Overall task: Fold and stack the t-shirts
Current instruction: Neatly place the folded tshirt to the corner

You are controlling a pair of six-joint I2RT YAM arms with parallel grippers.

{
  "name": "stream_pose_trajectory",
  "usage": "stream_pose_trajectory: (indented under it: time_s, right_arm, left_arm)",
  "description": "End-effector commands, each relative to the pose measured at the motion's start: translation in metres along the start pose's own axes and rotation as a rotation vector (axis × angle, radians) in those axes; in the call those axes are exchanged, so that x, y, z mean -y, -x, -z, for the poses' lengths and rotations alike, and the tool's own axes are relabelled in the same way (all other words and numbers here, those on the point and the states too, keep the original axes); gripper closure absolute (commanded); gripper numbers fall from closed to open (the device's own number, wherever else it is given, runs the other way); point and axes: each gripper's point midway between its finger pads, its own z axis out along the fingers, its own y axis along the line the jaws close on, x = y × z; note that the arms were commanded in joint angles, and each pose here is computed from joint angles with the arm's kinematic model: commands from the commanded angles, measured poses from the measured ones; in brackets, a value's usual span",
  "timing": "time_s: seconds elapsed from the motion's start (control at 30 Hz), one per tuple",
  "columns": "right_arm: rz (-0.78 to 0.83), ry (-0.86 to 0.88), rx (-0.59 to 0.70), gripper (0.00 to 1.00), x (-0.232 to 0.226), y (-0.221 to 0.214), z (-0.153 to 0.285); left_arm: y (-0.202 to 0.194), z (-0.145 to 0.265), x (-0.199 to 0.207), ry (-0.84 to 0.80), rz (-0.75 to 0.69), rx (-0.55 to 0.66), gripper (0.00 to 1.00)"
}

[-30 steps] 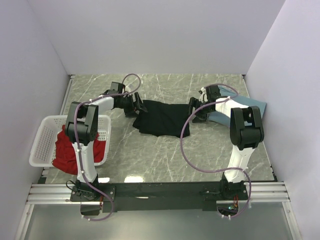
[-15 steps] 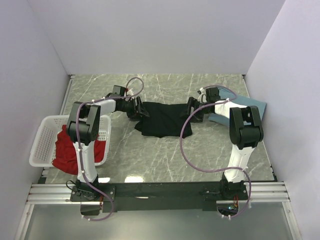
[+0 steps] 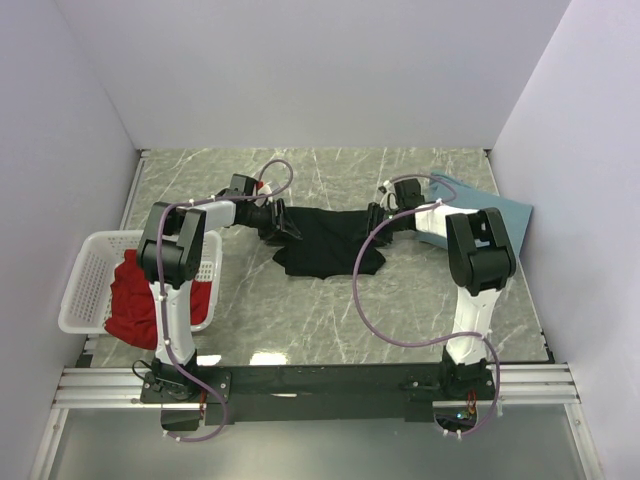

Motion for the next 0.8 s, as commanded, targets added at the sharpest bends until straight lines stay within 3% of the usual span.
stream_pose_trajectory:
  time_s: [0.0, 0.07, 0.1, 0.17, 0.4, 0.77]
  right_arm:
    - [-0.045, -0.123, -0.068, 0.64, 0.028, -0.025, -0.015]
    - [-0.037, -0.135, -0.047, 0.75, 0.026, -0.019, -0.011]
    - [-0.033, -0.139, -0.039, 0.91, 0.024, -0.016, -0.009]
    - [-0.021, -0.155, -0.016, 1.00, 0.021, -0.009, -0.004]
    - [0.053, -0.254, 0.057, 1.00, 0.007, 0.019, 0.034]
    - [0.104, -0.506, 0.126, 1.00, 0.009, 0.052, 0.124]
  left_arm:
    - [-0.011, -0.007, -0.002, 0.002, 0.007, -0.042, 0.45]
    - [-0.010, -0.006, -0.002, 0.004, 0.006, -0.040, 0.42]
    - [-0.010, -0.006, -0.001, 0.006, 0.002, -0.035, 0.38]
    - [-0.008, -0.004, 0.001, 0.006, 0.002, -0.022, 0.35]
    - [0.006, 0.007, 0.018, -0.017, -0.030, 0.023, 0.27]
    - [0.017, 0.023, 0.015, -0.033, -0.025, 0.061, 0.26]
